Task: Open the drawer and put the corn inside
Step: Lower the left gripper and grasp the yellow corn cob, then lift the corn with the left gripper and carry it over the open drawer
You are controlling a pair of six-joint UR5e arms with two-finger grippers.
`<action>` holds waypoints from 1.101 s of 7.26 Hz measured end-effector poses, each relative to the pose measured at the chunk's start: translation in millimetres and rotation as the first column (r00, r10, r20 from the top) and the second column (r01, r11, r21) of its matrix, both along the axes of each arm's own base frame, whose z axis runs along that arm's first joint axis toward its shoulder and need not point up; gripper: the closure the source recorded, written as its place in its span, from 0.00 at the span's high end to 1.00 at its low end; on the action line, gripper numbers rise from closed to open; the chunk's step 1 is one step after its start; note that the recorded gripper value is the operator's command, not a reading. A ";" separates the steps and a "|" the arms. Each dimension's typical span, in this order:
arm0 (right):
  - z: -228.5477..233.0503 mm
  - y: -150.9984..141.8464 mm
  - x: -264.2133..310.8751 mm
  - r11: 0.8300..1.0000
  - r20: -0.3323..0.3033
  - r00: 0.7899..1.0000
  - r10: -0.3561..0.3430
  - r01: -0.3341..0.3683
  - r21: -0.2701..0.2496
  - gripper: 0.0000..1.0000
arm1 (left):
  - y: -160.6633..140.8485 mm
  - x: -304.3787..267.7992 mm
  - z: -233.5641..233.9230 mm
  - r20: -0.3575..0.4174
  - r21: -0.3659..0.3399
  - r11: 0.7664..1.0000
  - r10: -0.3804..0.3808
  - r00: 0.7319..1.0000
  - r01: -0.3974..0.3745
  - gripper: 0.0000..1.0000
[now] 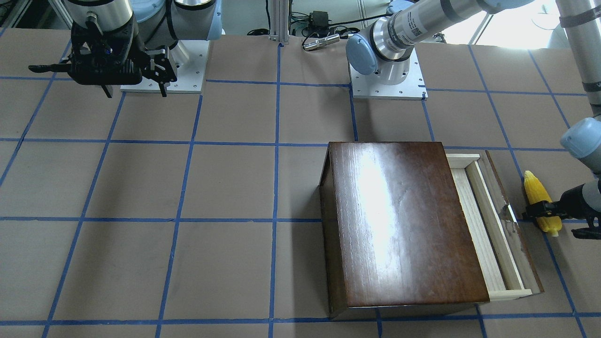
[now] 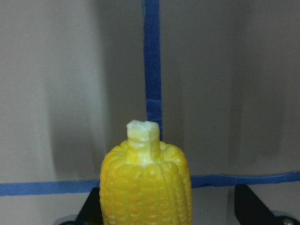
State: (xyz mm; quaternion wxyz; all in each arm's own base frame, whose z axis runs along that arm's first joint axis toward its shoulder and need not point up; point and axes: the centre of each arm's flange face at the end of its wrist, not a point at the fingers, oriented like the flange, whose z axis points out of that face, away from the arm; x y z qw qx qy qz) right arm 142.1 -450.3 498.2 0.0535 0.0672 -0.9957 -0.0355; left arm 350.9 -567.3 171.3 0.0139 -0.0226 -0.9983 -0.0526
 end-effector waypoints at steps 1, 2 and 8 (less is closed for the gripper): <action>-0.1 -0.1 0.0 1.000 0.000 1.000 0.000 0.000 0.000 1.00 | 0.6 1.7 0.1 0.002 -0.002 1.000 -0.007 1.000 0.007 0.22; -0.2 -0.1 0.0 1.000 0.000 1.000 0.000 0.000 0.001 1.00 | 0.8 2.2 0.2 0.003 -0.002 1.000 -0.011 1.000 0.011 0.22; 0.0 0.0 0.0 1.000 0.000 1.000 0.000 0.000 0.000 1.00 | 1.6 2.0 10.6 0.014 -0.014 1.000 -0.010 1.000 0.011 0.22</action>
